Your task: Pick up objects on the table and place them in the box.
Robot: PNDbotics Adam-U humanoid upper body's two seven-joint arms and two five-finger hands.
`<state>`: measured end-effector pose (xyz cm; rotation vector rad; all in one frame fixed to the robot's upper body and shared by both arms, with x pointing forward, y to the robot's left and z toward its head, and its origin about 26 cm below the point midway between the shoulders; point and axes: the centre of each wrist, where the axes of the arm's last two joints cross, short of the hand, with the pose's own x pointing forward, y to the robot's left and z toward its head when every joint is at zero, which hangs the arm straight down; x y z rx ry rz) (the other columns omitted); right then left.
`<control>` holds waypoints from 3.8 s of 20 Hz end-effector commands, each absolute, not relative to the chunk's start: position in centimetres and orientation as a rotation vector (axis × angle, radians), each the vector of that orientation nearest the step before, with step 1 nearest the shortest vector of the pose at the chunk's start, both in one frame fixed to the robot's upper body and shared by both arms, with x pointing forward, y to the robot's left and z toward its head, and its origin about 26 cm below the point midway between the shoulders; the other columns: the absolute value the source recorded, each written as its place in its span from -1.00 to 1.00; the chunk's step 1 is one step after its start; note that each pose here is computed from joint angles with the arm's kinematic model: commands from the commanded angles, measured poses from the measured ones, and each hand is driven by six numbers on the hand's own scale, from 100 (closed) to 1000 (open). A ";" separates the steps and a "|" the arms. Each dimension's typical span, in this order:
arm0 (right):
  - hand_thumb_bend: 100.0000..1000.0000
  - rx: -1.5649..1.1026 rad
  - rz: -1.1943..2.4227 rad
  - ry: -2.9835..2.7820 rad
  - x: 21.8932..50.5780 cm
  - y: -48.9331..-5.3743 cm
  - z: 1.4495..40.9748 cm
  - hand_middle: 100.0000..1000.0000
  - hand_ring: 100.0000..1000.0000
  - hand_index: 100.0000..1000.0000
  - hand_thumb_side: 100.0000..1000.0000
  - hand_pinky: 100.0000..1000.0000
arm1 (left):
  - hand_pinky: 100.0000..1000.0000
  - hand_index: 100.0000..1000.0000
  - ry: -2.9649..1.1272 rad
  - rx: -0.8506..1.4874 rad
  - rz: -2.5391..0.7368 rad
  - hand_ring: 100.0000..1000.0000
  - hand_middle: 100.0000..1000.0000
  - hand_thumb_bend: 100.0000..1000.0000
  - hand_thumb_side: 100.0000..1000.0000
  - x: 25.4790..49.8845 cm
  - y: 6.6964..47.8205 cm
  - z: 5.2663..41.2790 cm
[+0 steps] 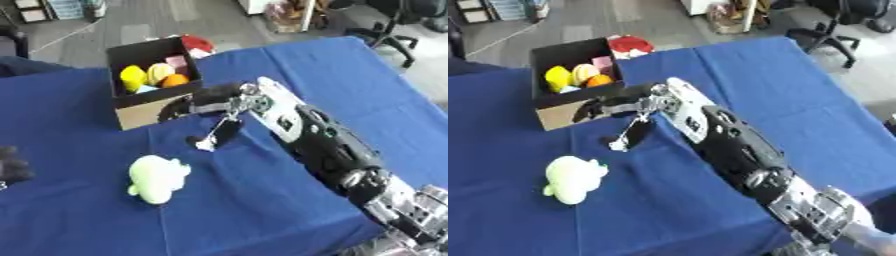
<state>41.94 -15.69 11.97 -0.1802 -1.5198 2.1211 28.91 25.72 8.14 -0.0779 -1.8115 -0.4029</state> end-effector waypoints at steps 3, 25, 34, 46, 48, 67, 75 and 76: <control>-1.00 -0.183 2.414 -1.447 42.1 -13.9 12.1 1.00 0.89 1.00 -0.64 0.88 | 0.50 0.53 -1.835 -0.072 -0.421 0.13 0.11 -1.00 0.22 29.0 25.8 8.9; -0.84 -0.132 2.679 -1.409 39.1 -13.1 13.7 1.00 0.95 1.00 -0.27 0.94 | 0.50 0.53 -1.834 -0.064 -0.429 0.12 0.10 -1.00 0.22 29.0 25.9 9.0; -0.77 -0.135 2.846 -1.280 39.0 -11.2 11.0 1.00 0.99 1.00 0.18 0.97 | 0.50 0.53 -1.838 -0.075 -0.434 0.12 0.10 -0.99 0.22 29.1 25.7 9.1; -1.00 -0.043 2.831 -1.185 39.4 -12.3 6.6 1.00 1.00 1.00 -0.02 1.00 | 0.50 0.53 -1.844 -0.087 -0.434 0.12 0.10 -0.99 0.22 29.1 25.4 9.2; -1.00 -0.002 2.788 -1.196 39.6 -12.9 5.7 1.00 1.00 1.00 -0.15 0.98 | 0.50 0.53 -1.846 -0.086 -0.431 0.12 0.10 -0.98 0.22 29.1 25.4 9.2; -1.00 0.019 2.236 -1.535 41.5 -17.9 10.0 0.10 0.26 0.61 -1.00 0.43 | 0.50 0.53 -1.842 -0.079 -0.422 0.11 0.09 -0.98 0.21 29.1 25.6 9.1; -1.00 -0.144 1.895 -1.769 44.3 -19.6 19.0 0.10 0.26 0.62 -1.00 0.43 | 0.50 0.53 -1.841 -0.077 -0.414 0.11 0.09 -0.98 0.21 29.0 25.6 9.0; -1.00 -0.164 1.857 -1.772 44.9 -19.4 19.5 0.10 0.26 0.62 -1.00 0.42 | 0.50 0.53 -1.841 -0.080 -0.414 0.11 0.09 -0.98 0.21 29.0 25.6 9.0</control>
